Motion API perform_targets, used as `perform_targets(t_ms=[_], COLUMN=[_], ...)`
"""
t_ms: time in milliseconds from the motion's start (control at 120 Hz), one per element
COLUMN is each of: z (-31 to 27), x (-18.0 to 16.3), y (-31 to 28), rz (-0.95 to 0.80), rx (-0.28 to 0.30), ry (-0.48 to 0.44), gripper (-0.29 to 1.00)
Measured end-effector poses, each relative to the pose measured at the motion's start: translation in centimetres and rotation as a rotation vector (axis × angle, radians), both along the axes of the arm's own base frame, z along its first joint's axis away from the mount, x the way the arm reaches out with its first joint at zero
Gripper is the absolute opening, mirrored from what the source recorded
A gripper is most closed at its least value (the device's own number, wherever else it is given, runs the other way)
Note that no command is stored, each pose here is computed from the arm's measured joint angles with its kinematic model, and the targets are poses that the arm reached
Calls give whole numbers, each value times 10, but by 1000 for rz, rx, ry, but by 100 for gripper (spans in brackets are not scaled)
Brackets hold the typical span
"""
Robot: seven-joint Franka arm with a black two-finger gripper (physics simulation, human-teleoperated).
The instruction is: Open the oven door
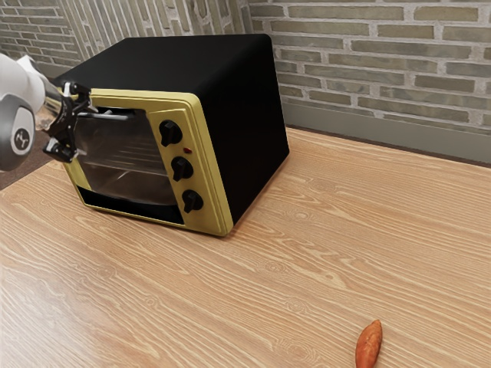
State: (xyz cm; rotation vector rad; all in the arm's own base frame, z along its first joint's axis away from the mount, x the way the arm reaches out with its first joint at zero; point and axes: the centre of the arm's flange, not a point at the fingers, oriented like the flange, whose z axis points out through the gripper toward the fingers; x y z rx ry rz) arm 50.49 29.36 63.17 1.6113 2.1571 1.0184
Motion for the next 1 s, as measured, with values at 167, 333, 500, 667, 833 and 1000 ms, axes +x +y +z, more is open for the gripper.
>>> perform_targets(t_ms=[167, 333, 500, 667, 833, 1000], z=[-2, -22, -35, -60, -19, 200], x=[-14, -51, -148, -248, -258, -86], y=[-2, -5, -9, -21, -63, -133], rz=[13, 43, 139, 275, 263, -152], rx=[-6, -26, -25, -24, 106, 111], ry=[-4, 7, -9, -48, -80, -1], gripper=[70, 70, 70, 70, 70, 70])
